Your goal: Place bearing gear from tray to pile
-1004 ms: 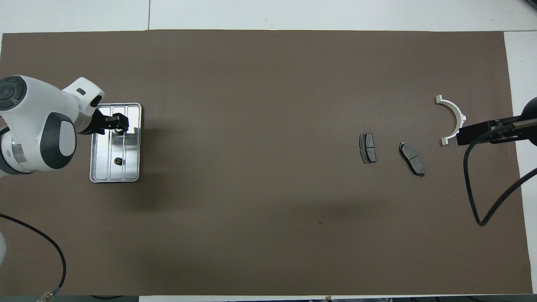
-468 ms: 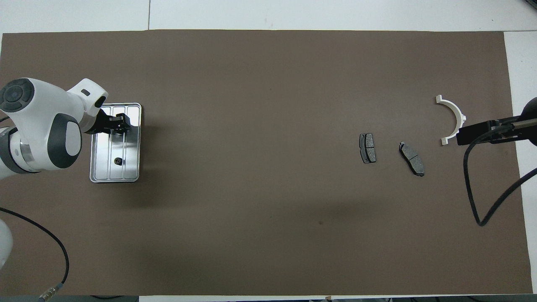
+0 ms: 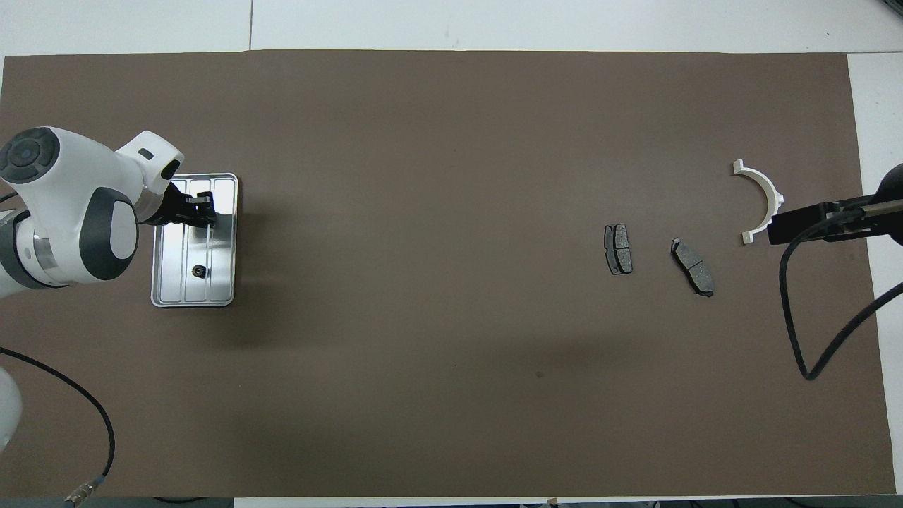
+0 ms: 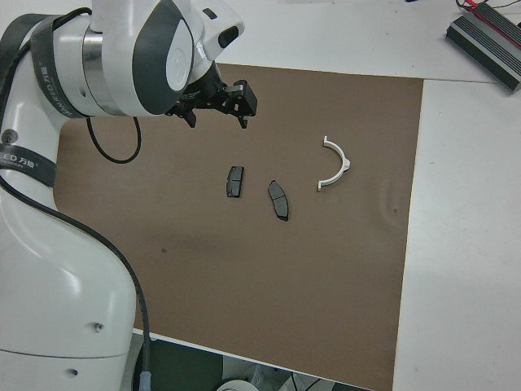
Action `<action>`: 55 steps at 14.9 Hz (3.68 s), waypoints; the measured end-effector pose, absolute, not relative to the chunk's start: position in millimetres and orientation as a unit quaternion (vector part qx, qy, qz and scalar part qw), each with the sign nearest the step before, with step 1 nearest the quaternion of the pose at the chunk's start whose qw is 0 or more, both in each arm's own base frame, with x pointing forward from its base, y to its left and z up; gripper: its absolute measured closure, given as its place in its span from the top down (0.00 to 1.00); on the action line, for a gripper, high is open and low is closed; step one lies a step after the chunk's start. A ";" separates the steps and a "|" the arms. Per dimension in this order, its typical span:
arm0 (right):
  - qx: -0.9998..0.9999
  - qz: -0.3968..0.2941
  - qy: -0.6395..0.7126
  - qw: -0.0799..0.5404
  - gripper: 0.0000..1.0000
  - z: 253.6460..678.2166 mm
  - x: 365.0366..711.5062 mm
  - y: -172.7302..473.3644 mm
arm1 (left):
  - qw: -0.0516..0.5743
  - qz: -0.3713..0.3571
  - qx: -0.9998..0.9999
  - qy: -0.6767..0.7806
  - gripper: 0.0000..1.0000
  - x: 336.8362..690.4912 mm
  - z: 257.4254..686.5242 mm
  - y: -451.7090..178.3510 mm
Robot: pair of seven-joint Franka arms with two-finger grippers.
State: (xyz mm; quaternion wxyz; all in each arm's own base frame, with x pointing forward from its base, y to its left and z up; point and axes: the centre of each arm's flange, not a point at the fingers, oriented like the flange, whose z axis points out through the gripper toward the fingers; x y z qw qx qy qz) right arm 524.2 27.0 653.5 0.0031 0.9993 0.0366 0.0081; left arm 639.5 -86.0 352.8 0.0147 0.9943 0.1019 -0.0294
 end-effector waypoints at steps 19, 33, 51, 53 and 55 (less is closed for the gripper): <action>0.999 0.008 0.037 0.003 1.00 653.0 524.0 27.0 | 0.016 0.007 0.981 0.192 0.59 551.9 304.2 -353.5; 0.994 0.021 -0.102 -0.011 1.00 583.2 501.6 233.2 | -0.019 -0.036 0.999 -0.008 0.81 560.5 341.5 -12.9; 0.980 0.014 -0.200 0.005 1.00 331.4 563.7 479.1 | -0.016 -0.025 0.999 0.010 0.50 529.4 302.2 -10.1; 0.979 0.016 -0.202 0.004 1.00 325.2 571.1 481.7 | -0.016 -0.024 1.000 0.011 0.50 528.7 300.5 -10.2; 0.979 0.015 -0.201 0.009 1.00 313.1 575.0 483.3 | -0.016 -0.023 1.000 0.011 0.40 528.4 300.0 -10.3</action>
